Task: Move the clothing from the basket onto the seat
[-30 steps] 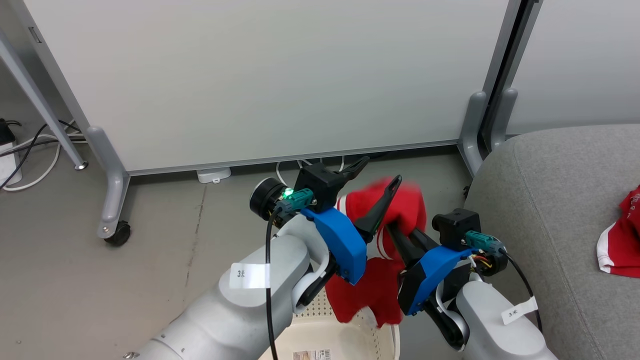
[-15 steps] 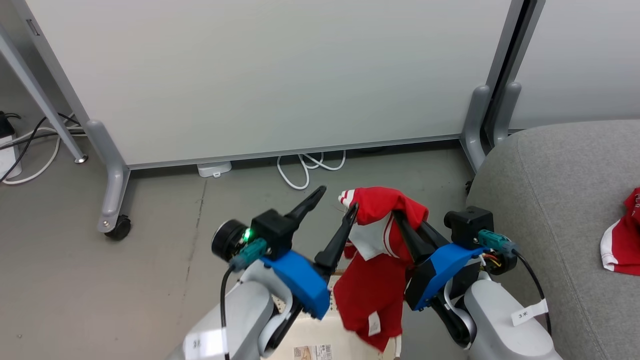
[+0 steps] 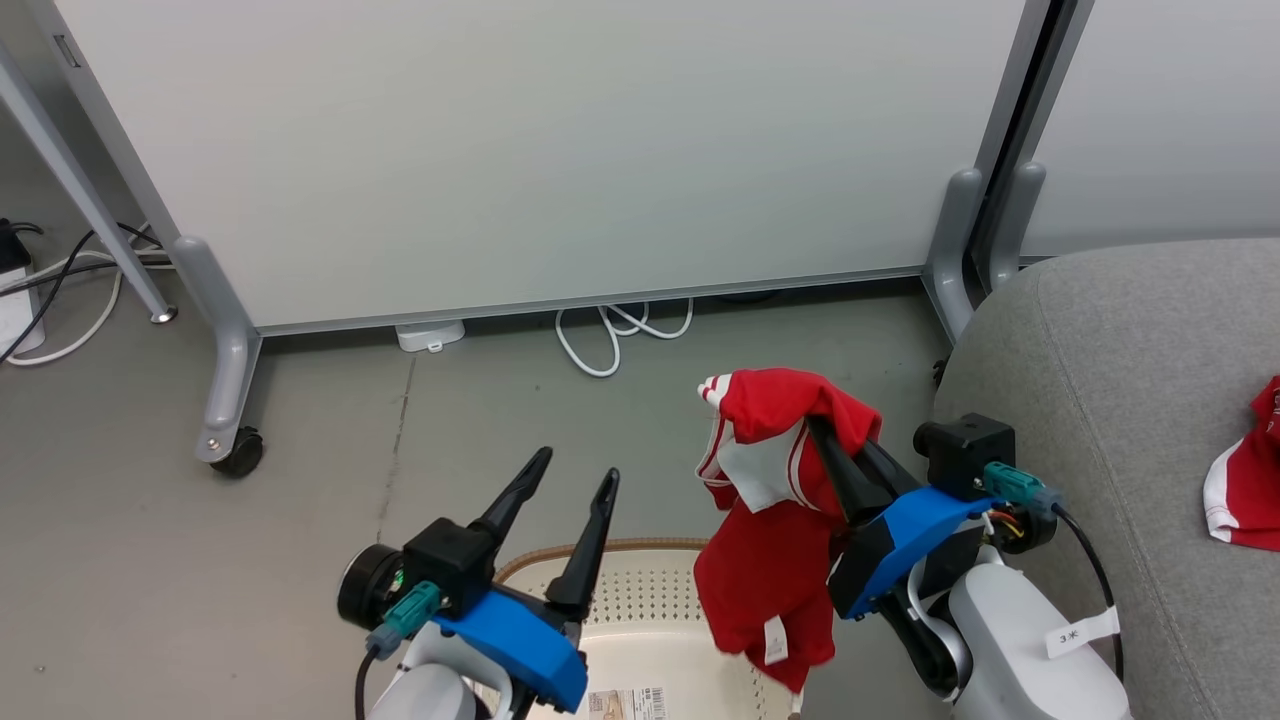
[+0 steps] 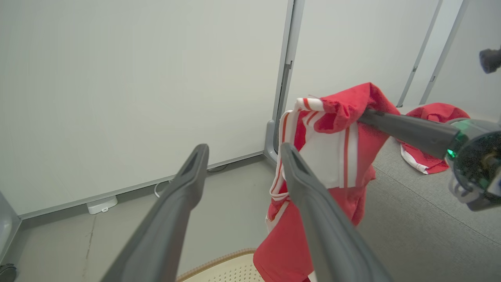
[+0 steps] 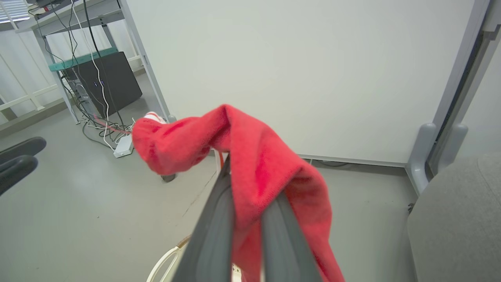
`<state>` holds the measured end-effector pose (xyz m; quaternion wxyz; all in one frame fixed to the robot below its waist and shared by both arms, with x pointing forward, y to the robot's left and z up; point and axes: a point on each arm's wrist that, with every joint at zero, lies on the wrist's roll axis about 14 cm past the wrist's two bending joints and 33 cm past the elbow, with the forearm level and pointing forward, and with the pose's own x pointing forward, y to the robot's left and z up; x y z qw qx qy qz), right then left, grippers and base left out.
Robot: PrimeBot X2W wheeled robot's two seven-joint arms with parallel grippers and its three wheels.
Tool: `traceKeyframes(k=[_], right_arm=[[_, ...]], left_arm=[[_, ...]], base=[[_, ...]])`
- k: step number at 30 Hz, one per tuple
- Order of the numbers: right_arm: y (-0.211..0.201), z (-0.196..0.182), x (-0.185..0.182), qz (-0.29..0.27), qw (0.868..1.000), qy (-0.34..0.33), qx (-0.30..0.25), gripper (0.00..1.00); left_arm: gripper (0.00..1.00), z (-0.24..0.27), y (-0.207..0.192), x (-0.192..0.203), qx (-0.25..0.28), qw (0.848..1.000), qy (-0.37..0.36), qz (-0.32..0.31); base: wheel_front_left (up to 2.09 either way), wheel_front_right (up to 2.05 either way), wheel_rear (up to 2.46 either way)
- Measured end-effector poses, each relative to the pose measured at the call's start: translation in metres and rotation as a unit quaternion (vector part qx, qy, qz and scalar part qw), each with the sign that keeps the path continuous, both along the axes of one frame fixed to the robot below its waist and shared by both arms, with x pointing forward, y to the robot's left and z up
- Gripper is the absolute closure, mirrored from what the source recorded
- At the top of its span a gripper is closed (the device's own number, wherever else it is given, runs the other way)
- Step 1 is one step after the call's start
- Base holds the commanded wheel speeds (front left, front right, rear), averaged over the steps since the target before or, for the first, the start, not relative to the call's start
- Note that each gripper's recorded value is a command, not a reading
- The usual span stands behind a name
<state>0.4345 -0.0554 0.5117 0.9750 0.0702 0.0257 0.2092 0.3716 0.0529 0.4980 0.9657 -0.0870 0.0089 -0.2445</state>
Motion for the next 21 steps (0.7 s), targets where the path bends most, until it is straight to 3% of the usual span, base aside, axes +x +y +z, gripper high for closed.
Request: traceKeyframes(k=[7,21], right_arm=[[-0.002,-0.001,0.000,-0.003,1.000,0.002,-0.001,1.00],[-0.008,0.002,-0.003,-0.011,1.000,0.001,0.000,1.00]], left_arm=[[0.00,-0.009,0.018,-0.003,-0.006,0.999,0.012,0.035],[0.00,-0.011,0.011,-0.006,-0.009,0.999,0.014,0.028]], base=[[0.00,0.00,0.00],[0.00,0.00,0.00]])
